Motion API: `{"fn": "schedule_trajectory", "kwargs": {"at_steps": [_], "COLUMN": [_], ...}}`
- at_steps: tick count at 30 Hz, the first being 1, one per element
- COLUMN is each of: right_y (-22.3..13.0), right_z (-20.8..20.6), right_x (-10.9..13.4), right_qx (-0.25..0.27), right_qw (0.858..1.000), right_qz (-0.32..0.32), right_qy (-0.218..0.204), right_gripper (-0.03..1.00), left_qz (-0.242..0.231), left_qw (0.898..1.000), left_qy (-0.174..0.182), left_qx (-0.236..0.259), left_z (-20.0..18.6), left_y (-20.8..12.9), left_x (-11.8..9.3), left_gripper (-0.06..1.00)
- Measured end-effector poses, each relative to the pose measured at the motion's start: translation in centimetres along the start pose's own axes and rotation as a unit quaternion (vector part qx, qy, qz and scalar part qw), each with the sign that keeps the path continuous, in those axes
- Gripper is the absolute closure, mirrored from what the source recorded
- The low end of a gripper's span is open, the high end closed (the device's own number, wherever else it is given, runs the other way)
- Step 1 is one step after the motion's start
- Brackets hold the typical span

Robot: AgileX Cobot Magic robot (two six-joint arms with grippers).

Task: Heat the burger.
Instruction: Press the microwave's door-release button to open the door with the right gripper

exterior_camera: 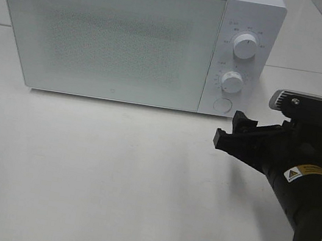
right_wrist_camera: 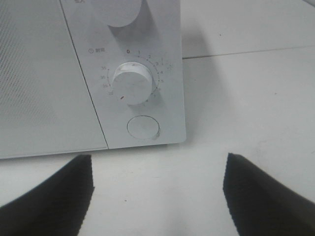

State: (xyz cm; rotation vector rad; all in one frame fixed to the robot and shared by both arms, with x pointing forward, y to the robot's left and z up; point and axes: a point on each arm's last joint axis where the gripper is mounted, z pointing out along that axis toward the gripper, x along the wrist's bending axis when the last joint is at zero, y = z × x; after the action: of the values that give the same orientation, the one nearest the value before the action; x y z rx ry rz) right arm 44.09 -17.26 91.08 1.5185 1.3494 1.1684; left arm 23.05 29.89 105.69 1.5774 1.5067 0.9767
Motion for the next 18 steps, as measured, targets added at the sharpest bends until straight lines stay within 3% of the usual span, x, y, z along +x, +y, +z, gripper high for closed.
{"fn": "schedule_trajectory", "kwargs": {"at_steps": [4,5,6,8,9,11,12,13,14,15,16,17,18], "right_y": [0.0,0.0,0.0,0.0,0.0,0.0,0.0,0.0,0.0,0.0,0.0,0.0,0.0], "right_z": [0.0,0.0,0.0,0.0,0.0,0.0,0.0,0.0,0.0,0.0,0.0,0.0,0.0], "right_x": [-0.01,-0.01,-0.01,-0.01,-0.01,-0.01,-0.01,-0.01,-0.01,-0.01,-0.01,-0.01,-0.01], "right_qx": [0.0,0.0,0.0,0.0,0.0,0.0,0.0,0.0,0.0,0.0,0.0,0.0,0.0], "right_qw": [0.997,0.991,0.991,0.977,0.977,0.955,0.955,0.946,0.927,0.927,0.904,0.904,0.892], "right_qz": [0.072,0.133,0.133,0.215,0.215,0.295,0.295,0.325,0.376,0.376,0.428,0.428,0.453], "right_qy": [0.0,0.0,0.0,0.0,0.0,0.0,0.0,0.0,0.0,0.0,0.0,0.0,0.0], "right_gripper": [0.23,0.23,0.23,0.26,0.26,0.3,0.3,0.33,0.38,0.38,0.45,0.45,0.49], "left_qz": [0.0,0.0,0.0,0.0,0.0,0.0,0.0,0.0,0.0,0.0,0.0,0.0,0.0], "left_qw": [1.0,1.0,1.0,1.0,1.0,1.0,1.0,1.0,1.0,1.0,1.0,1.0,1.0], "left_qy": [0.0,0.0,0.0,0.0,0.0,0.0,0.0,0.0,0.0,0.0,0.0,0.0,0.0], "left_qx": [0.0,0.0,0.0,0.0,0.0,0.0,0.0,0.0,0.0,0.0,0.0,0.0,0.0], "left_z": [0.0,0.0,0.0,0.0,0.0,0.0,0.0,0.0,0.0,0.0,0.0,0.0,0.0], "left_y": [0.0,0.0,0.0,0.0,0.0,0.0,0.0,0.0,0.0,0.0,0.0,0.0,0.0], "left_x": [0.0,0.0,0.0,0.0,0.0,0.0,0.0,0.0,0.0,0.0,0.0,0.0,0.0], "left_gripper": [-0.04,-0.04,-0.04,-0.04,-0.04,-0.04,-0.04,-0.04,-0.04,-0.04,-0.04,-0.04,-0.04]}}
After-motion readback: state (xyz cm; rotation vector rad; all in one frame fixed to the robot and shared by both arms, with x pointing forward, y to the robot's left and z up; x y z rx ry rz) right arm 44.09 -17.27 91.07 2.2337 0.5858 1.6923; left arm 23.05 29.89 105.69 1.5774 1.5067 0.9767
